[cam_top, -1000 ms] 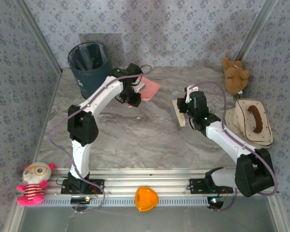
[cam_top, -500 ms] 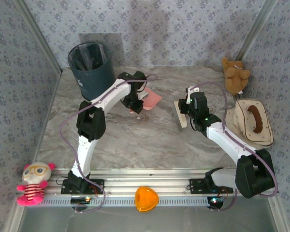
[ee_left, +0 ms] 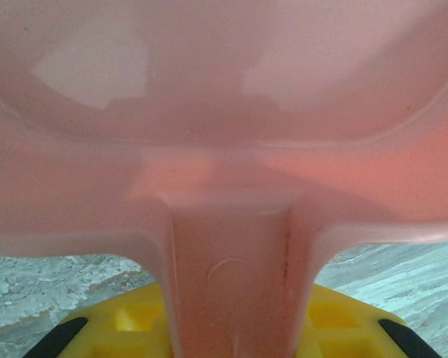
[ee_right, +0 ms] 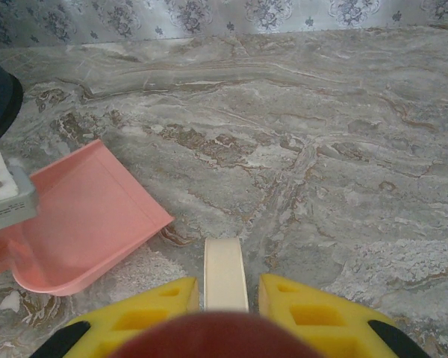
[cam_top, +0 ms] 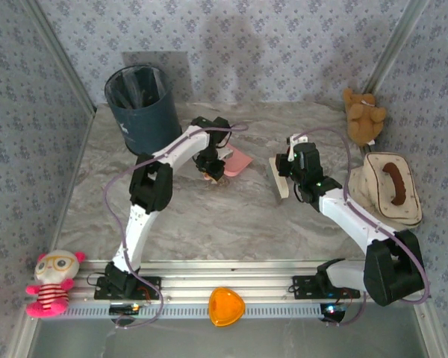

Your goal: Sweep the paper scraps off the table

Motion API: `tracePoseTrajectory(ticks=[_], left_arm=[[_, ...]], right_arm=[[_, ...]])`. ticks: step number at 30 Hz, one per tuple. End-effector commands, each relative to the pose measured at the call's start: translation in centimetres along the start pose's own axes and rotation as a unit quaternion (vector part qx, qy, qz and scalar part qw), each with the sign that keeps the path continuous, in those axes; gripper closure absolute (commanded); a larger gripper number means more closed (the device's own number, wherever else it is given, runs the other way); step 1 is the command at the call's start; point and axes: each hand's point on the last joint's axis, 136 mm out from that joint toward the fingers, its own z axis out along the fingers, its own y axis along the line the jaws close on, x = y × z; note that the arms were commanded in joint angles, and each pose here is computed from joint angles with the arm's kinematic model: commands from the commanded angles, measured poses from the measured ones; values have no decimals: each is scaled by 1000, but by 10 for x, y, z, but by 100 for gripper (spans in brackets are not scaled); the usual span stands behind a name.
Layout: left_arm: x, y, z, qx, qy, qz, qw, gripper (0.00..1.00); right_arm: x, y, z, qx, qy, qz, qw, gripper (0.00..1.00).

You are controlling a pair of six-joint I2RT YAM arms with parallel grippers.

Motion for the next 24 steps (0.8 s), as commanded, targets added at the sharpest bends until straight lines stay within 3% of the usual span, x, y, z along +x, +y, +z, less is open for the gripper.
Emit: tracePoseTrajectory(ticks=[1,12,24], left_arm=[[-2,-6,-1,10,5,17,1000,100],[0,-3,15,8,21,21,1000,97],[3,3,21,-10,30,20,999,80]], right_arm=[[-9,-3,-6,4,-17,-2,1000,100],[-8,-3,-5,4,-16,-3,1000,100],[-9,-4,-5,4,-17,-2,1000,100]])
